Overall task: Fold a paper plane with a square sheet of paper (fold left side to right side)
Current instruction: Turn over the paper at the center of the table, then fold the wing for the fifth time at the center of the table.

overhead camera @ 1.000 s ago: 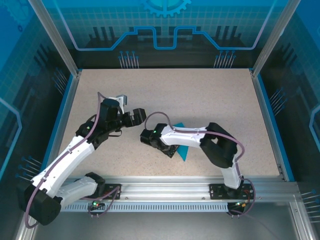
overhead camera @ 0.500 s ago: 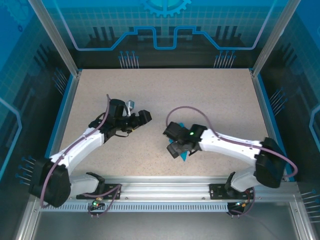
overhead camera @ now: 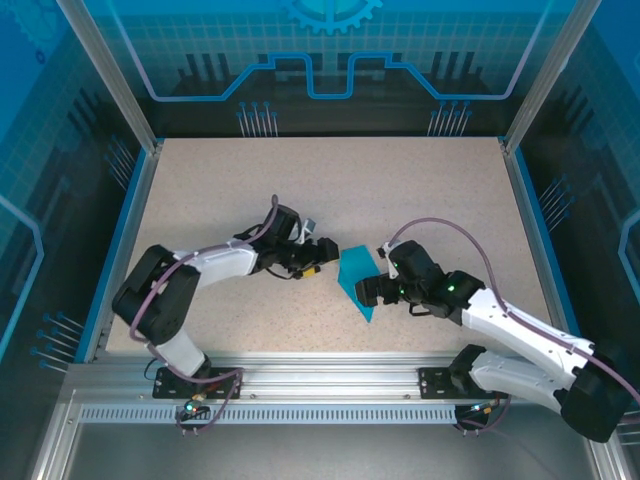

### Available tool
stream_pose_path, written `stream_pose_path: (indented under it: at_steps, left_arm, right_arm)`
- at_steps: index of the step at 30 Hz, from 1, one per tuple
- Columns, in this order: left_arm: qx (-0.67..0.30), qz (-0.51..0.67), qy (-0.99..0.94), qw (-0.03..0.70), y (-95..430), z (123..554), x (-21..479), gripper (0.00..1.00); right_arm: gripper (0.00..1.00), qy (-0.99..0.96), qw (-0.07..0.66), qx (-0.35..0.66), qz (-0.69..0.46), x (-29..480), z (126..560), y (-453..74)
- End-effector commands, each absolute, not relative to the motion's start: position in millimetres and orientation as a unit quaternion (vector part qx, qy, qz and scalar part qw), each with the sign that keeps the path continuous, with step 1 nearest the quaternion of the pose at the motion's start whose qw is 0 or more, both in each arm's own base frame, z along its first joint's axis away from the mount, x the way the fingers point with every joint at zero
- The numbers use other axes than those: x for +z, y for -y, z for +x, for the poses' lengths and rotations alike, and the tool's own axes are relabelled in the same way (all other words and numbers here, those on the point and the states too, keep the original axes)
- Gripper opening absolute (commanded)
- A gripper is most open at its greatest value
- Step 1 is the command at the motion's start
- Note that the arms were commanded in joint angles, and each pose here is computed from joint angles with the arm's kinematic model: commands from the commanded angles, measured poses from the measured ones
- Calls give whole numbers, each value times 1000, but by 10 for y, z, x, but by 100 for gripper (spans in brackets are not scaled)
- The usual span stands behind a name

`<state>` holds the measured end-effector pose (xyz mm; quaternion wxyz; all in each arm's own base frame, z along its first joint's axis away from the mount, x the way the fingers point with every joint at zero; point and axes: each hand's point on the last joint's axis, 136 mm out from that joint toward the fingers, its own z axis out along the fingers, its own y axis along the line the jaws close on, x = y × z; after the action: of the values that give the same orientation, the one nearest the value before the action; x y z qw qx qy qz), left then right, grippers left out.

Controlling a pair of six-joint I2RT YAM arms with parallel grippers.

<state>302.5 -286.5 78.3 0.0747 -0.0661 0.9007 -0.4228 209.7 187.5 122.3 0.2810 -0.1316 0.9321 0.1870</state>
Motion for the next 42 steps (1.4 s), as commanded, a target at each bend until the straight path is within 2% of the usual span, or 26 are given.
stream_pose_path:
  at_steps: [1, 6, 8, 15, 18, 22, 27, 36, 42]
  left_arm:
    - [-446, -33, -891, 78, 3135, 3126, 865, 81]
    - [-438, -28, -897, 54, 3308, 3208, 650, 74]
    - [-438, -24, -897, 46, 3374, 3227, 590, 68]
    - [-426, -1, -903, 52, 3427, 3278, 534, 35]
    - [-414, 13, -908, 59, 3400, 3283, 545, 18]
    - [-415, 41, -906, 69, 3385, 3248, 623, 6]
    - [-426, 81, -897, 86, 3316, 3173, 766, 0]
    - [-466, 114, -871, 108, 3077, 2987, 964, 0]
    - [-484, 138, -856, 120, 3026, 2856, 1043, 0]
  right_arm:
    - [100, -927, 288, 211, -116, 1273, 2091, -1890]
    - [100, -928, 286, 214, -106, 1262, 2040, -1846]
    - [100, -927, 287, 221, -100, 1262, 2014, -1837]
    - [100, -924, 302, 223, -74, 1264, 1958, -1712]
    - [100, -927, 306, 208, -65, 1245, 1963, -1642]
    - [100, -926, 303, 205, -94, 1240, 1953, -1678]
    - [100, -927, 274, 237, -97, 1275, 1987, -1777]
    - [100, -877, 274, 388, -68, 1328, 2307, -1802]
    - [100, -852, 277, 437, -82, 1308, 2514, -1811]
